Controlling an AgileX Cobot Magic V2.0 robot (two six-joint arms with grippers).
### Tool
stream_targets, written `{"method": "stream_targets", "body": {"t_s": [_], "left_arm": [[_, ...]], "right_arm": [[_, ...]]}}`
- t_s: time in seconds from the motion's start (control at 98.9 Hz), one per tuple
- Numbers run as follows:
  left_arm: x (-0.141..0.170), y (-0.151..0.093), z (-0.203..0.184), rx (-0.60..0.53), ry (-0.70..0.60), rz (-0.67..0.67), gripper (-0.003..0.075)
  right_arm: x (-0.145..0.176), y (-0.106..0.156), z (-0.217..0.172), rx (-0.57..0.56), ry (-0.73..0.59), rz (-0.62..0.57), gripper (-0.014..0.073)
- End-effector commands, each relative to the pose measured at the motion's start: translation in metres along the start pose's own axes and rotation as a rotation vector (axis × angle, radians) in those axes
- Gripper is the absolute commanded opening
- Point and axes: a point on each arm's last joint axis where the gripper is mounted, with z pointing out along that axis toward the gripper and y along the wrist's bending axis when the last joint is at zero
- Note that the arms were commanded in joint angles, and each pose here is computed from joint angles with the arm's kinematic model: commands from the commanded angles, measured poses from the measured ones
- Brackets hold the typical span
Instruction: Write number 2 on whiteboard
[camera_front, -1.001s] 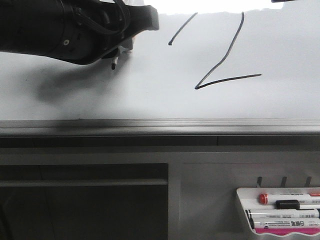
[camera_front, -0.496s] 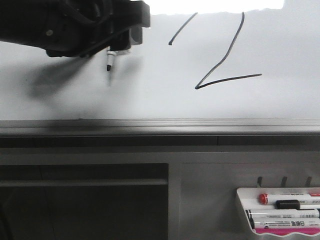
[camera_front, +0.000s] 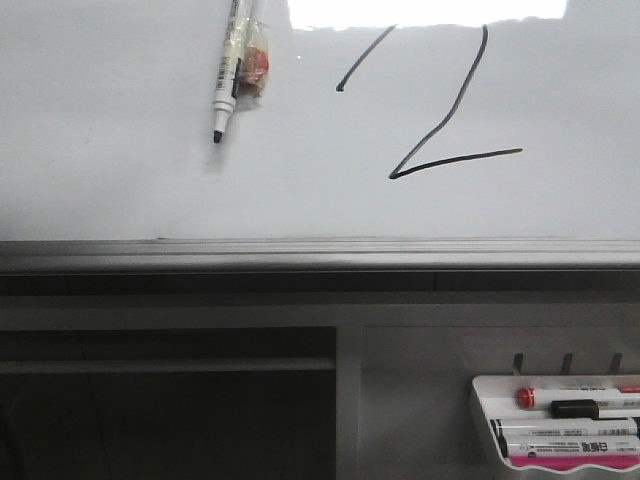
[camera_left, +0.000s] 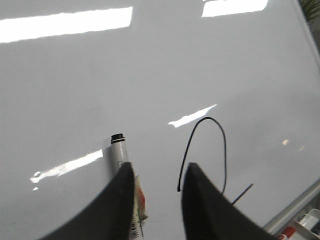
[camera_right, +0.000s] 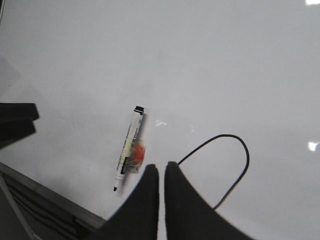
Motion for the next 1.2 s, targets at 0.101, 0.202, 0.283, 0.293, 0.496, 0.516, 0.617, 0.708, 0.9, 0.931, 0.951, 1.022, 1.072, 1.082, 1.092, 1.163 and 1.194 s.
{"method": "stream_targets", "body": {"t_s": [0.101,0.202,0.283,0.293,0.496,0.516,0.617,0.708,0.9,0.931,0.951,1.022,1.072,1.082,1.092,1.163,1.194], "left_arm": [[-0.014,0.006,-0.045,0.01,-0.128,0.02,-0.002],[0.001,0.012,-0.065,-0.029,-0.173,0.022,-0.002],[0.016,0.015,-0.078,-0.046,-0.189,0.043,-0.002],[0.019,0.016,-0.08,-0.046,-0.187,0.044,-0.002],[0.054,0.02,-0.106,-0.053,-0.203,0.033,-0.002],[0.057,0.02,-0.108,-0.054,-0.207,0.03,-0.002],[0.064,0.022,-0.117,-0.058,-0.228,0.01,-0.002],[0.064,0.023,-0.12,-0.061,-0.243,0.007,-0.002],[0.064,0.024,-0.12,-0.069,-0.248,-0.011,-0.002],[0.064,0.024,-0.12,-0.07,-0.247,-0.016,-0.002],[0.064,0.024,-0.12,-0.07,-0.247,-0.016,-0.002],[0.064,0.024,-0.12,-0.07,-0.247,-0.016,-0.002],[0.064,0.024,-0.12,-0.07,-0.247,-0.016,-0.002],[0.064,0.024,-0.12,-0.07,-0.247,-0.016,-0.002],[0.064,0.024,-0.12,-0.07,-0.247,-0.016,-0.002],[0.064,0.024,-0.12,-0.07,-0.247,-0.016,-0.002],[0.064,0.024,-0.12,-0.07,-0.247,-0.016,-0.002]], "right_arm": [[0.026,-0.001,-0.027,0.095,-0.062,-0.024,-0.0057],[0.051,-0.003,-0.042,0.15,-0.086,-0.025,-0.0059],[0.069,-0.002,-0.051,0.161,-0.098,-0.027,-0.0074],[0.071,-0.002,-0.052,0.161,-0.099,-0.027,-0.0075],[0.091,0.0,-0.064,0.162,-0.148,-0.008,-0.0074],[0.092,0.0,-0.065,0.163,-0.152,-0.009,-0.0074],[0.091,0.001,-0.066,0.16,-0.158,-0.011,-0.0074],[0.091,0.001,-0.066,0.16,-0.158,-0.011,-0.0074],[0.091,0.0,-0.066,0.17,-0.162,-0.01,-0.0074],[0.091,0.0,-0.066,0.17,-0.162,-0.01,-0.0074],[0.091,0.0,-0.066,0.17,-0.162,-0.01,-0.0074],[0.091,0.0,-0.066,0.172,-0.163,-0.01,-0.0074],[0.091,0.0,-0.066,0.172,-0.163,-0.008,-0.0074],[0.091,0.0,-0.066,0.172,-0.163,-0.008,-0.0074],[0.091,0.0,-0.066,0.172,-0.163,-0.008,-0.0074],[0.091,0.0,-0.066,0.171,-0.164,-0.004,-0.0074],[0.091,0.0,-0.066,0.173,-0.165,-0.004,-0.0074]]}}
